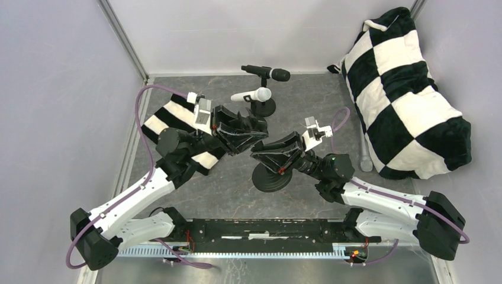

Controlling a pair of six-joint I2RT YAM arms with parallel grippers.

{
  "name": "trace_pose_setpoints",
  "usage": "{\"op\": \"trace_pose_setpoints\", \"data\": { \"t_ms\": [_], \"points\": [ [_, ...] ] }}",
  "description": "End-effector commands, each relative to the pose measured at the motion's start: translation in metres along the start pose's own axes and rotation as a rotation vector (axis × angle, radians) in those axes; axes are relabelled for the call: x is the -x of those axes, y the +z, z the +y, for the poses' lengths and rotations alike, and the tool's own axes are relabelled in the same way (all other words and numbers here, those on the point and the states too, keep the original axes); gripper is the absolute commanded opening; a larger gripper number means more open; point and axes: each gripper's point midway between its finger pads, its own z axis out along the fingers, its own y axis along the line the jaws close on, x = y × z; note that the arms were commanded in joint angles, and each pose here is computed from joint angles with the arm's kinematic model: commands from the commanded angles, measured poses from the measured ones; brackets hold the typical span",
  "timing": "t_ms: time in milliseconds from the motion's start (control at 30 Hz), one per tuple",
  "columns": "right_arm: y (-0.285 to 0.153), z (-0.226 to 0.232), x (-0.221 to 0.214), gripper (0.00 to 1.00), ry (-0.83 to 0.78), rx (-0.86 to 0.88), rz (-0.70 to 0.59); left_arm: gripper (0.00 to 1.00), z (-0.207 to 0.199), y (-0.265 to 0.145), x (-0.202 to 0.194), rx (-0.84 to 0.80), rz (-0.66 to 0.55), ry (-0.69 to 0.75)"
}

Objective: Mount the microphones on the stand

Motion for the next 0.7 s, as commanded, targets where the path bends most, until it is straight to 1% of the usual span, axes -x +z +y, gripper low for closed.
{"op": "trace_pose_setpoints", "data": {
  "t_ms": [0,33,100,167,267,367,467,567,633,667],
  "points": [
    [0.005,0.015,0.048,0.38,-0.059,0.002,-0.153,0.04,-0.004,0.0,-0.001,-0.015,0.021,0.044],
    [0.002,0.009,0.046,0.44,-0.077,-0.028,-0.148,0.02,-0.001,-0.002,-0.004,0.0,0.035,0.045],
    [-0.005,0.0,0.046,0.52,-0.132,-0.091,-0.133,0.02,0.005,-0.005,-0.01,0.035,0.064,0.055],
    [-0.014,-0.015,0.042,0.58,-0.213,-0.177,-0.09,0.02,0.011,-0.009,-0.015,0.073,0.092,0.077],
    [-0.03,-0.033,0.041,0.64,-0.31,-0.289,-0.04,0.02,0.028,-0.018,-0.024,0.167,0.134,0.108],
    [-0.052,-0.051,0.036,0.65,-0.39,-0.408,0.033,0.02,0.045,-0.029,-0.03,0.271,0.154,0.142],
    [-0.08,-0.075,0.037,0.65,-0.455,-0.578,0.096,0.02,0.065,-0.04,-0.04,0.373,0.175,0.163],
    [-0.124,-0.109,0.042,0.65,-0.496,-0.864,0.156,0.02,0.081,-0.047,-0.052,0.444,0.19,0.166],
    [-0.158,-0.127,0.044,0.65,-0.526,-1.059,0.216,0.02,0.089,-0.05,-0.062,0.471,0.194,0.161],
    [-0.176,-0.134,0.042,0.64,-0.546,-1.15,0.271,0.02,0.092,-0.051,-0.065,0.477,0.187,0.161]
  ]
}}
